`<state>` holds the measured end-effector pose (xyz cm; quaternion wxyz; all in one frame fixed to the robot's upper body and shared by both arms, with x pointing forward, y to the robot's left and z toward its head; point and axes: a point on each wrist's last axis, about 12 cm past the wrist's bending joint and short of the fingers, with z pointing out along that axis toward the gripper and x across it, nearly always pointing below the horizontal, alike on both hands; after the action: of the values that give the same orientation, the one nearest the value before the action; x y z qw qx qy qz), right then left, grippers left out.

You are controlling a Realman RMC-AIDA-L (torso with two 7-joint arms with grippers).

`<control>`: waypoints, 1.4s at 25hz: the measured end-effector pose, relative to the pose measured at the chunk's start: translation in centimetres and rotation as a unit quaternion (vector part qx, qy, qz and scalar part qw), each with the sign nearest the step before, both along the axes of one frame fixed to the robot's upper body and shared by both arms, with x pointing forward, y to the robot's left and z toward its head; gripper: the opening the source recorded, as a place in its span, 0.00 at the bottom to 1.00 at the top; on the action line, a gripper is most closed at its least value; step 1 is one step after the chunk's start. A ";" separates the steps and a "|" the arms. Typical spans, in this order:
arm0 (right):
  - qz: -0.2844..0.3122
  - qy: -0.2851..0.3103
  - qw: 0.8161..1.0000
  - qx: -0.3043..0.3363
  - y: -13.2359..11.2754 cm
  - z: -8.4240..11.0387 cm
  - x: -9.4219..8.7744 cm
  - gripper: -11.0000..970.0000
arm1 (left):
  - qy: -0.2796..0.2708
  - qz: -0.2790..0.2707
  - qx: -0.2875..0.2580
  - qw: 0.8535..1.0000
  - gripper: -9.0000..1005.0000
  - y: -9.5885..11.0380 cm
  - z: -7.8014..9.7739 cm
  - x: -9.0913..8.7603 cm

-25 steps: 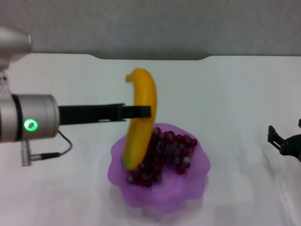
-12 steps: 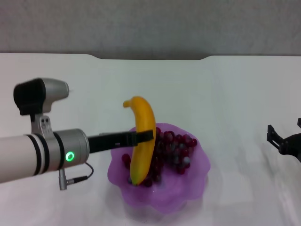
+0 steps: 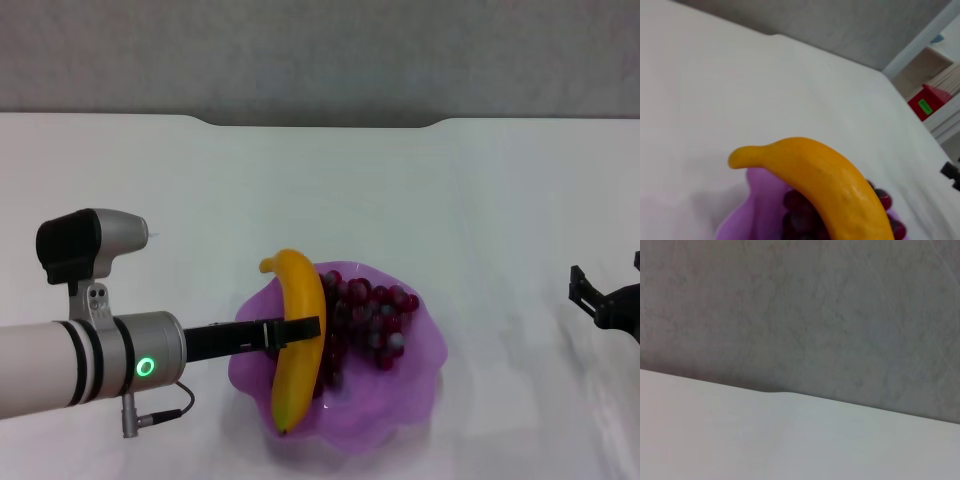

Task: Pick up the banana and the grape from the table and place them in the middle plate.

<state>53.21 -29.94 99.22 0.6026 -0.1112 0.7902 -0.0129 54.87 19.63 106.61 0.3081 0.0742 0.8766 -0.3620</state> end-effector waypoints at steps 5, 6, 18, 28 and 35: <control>0.002 0.000 1.000 0.001 0.1 0.0 0.0 0.92 | 0.004 0.002 -0.004 1.000 0.53 -0.1 -0.5 0.2; 0.002 0.000 1.000 0.001 0.1 0.0 0.0 0.92 | 0.001 -0.003 -0.003 1.000 0.53 -0.3 -0.6 0.1; 0.000 0.003 1.000 -0.001 0.0 -0.1 -0.1 0.92 | -0.075 -0.010 0.007 0.997 0.70 -0.3 2.0 0.9; 0.002 0.002 1.000 0.000 0.1 -0.1 0.0 0.92 | -0.268 0.179 0.174 0.931 0.89 6.9 3.6 1.6; 0.002 0.002 1.000 0.000 0.1 -0.1 -0.1 0.92 | -0.305 0.262 0.338 0.851 0.89 6.3 -0.5 0.3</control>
<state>53.15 -29.79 99.14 0.6009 -0.1127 0.7913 -0.0112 55.13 25.92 106.14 0.5992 0.0485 0.7938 0.0920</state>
